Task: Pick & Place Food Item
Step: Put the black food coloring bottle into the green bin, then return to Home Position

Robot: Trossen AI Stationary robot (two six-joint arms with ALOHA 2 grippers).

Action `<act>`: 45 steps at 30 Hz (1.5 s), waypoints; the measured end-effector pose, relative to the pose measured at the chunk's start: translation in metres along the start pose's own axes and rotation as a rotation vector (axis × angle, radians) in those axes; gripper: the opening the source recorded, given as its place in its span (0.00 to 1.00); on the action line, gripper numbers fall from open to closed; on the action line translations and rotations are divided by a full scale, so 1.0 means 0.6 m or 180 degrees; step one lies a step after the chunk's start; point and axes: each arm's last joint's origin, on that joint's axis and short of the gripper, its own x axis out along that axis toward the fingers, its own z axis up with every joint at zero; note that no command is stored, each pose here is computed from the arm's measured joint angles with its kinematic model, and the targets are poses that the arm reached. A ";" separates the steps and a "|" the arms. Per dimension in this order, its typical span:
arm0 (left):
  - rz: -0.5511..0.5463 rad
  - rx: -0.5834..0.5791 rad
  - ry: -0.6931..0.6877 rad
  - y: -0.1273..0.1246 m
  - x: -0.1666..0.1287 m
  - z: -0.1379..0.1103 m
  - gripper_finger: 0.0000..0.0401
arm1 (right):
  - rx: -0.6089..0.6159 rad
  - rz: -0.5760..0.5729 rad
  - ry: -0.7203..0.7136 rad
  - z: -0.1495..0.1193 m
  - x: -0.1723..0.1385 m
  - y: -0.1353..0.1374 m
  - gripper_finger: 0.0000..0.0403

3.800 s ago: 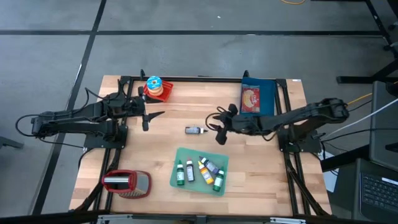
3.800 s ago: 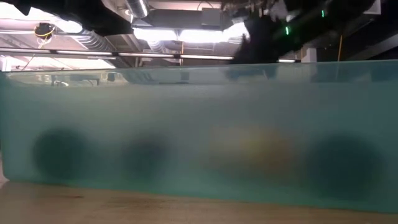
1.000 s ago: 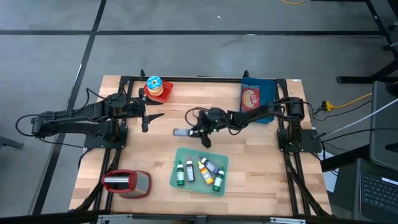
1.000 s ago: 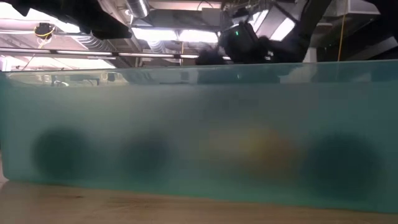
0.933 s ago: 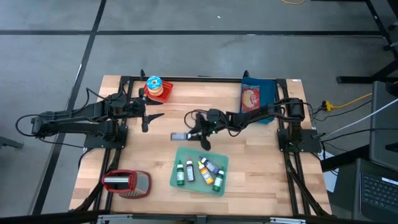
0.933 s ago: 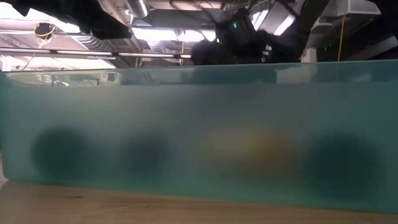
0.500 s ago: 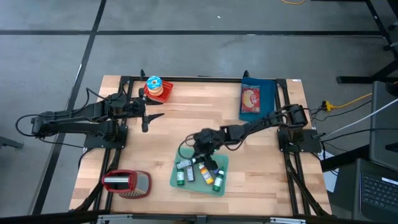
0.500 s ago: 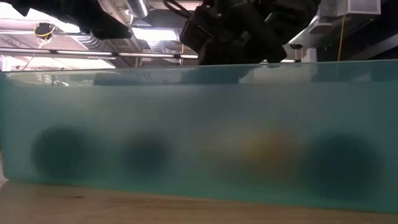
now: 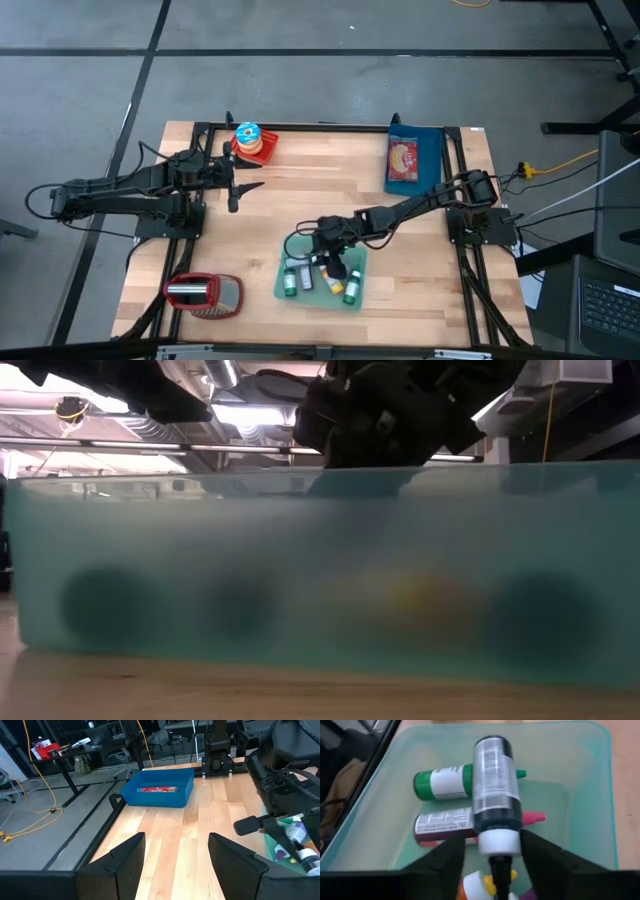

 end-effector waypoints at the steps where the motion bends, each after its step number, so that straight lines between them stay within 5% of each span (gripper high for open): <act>1: 0.0000 0.0000 0.0000 0.000 0.000 0.000 0.53 | 0.0020 -0.0033 -0.0008 0.000 0.000 0.000 0.48; 6: -0.0001 0.0000 -0.0001 0.000 0.000 0.000 0.53 | 0.0119 -0.0133 -0.0060 0.002 0.000 -0.002 0.70; 10: -0.0001 0.0012 -0.0003 0.000 0.000 0.000 0.53 | 0.0121 -0.0192 -0.0160 0.006 0.000 -0.002 0.75; 24: -0.0088 0.0047 -0.0502 0.002 -0.002 0.024 0.53 | 0.0014 0.0033 -0.0854 0.056 -0.047 0.045 0.67; 30: -0.0105 -0.0317 -0.0551 0.002 -0.003 0.027 0.53 | 0.0184 0.0228 -0.0988 0.061 -0.055 0.080 0.66; 37: -0.0108 -0.0446 -0.0571 0.003 -0.003 0.028 0.53 | -0.0514 0.0125 -0.0829 0.050 -0.052 0.087 0.66; 42: -0.0040 -0.0253 -0.0839 0.005 -0.006 0.041 0.53 | -0.0498 0.0069 -0.0437 0.031 -0.048 0.085 0.66; 45: -0.0143 -0.0519 -0.0860 0.005 -0.008 0.043 0.53 | -0.0478 0.0069 -0.0374 0.029 -0.049 0.084 0.66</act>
